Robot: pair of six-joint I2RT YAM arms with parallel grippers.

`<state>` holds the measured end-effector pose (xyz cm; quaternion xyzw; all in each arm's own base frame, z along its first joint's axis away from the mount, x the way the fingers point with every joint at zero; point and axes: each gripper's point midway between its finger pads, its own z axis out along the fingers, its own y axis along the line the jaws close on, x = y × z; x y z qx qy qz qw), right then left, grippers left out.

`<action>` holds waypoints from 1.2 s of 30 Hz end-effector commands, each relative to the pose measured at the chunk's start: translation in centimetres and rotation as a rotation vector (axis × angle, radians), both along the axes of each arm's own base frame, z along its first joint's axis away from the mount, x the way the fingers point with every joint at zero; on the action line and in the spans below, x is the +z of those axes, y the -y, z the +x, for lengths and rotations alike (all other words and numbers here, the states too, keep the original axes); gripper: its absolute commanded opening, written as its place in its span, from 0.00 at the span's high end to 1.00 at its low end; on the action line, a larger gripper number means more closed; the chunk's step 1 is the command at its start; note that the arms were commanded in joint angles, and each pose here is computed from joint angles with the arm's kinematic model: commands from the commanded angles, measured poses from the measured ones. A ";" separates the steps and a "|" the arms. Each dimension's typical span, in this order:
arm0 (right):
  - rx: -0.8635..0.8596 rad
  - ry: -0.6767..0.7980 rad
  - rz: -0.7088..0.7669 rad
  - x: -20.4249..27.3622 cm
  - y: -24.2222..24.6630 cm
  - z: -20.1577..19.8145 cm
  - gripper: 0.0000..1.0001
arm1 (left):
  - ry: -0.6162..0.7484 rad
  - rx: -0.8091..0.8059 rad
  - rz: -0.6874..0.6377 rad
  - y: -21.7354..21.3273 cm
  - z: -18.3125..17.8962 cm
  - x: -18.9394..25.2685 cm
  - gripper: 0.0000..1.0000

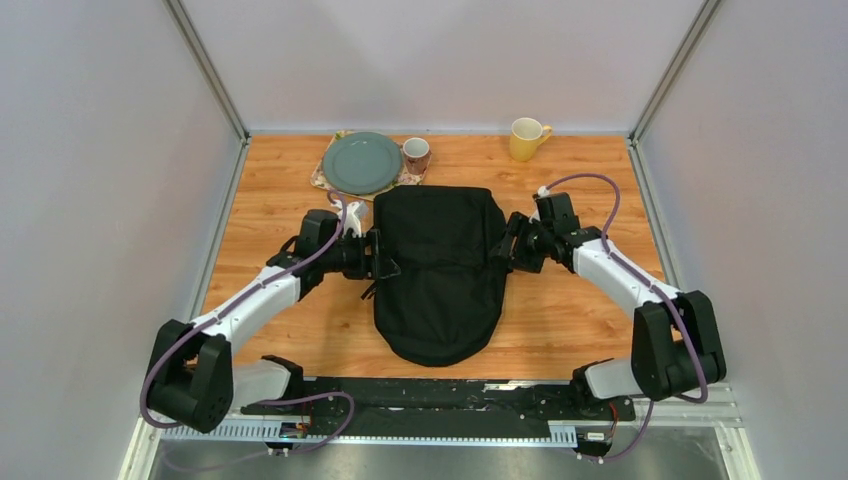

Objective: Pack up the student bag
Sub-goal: Adjust the student bag at the center of the board, then reset both arms

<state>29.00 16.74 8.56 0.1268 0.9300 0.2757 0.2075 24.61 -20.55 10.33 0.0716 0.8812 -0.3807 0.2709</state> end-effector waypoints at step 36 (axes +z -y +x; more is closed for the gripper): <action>-0.244 0.859 -0.339 20.9 10.6 -0.3 0.14 | 0.457 0.488 0.371 -13.1 1.1 9.5 0.19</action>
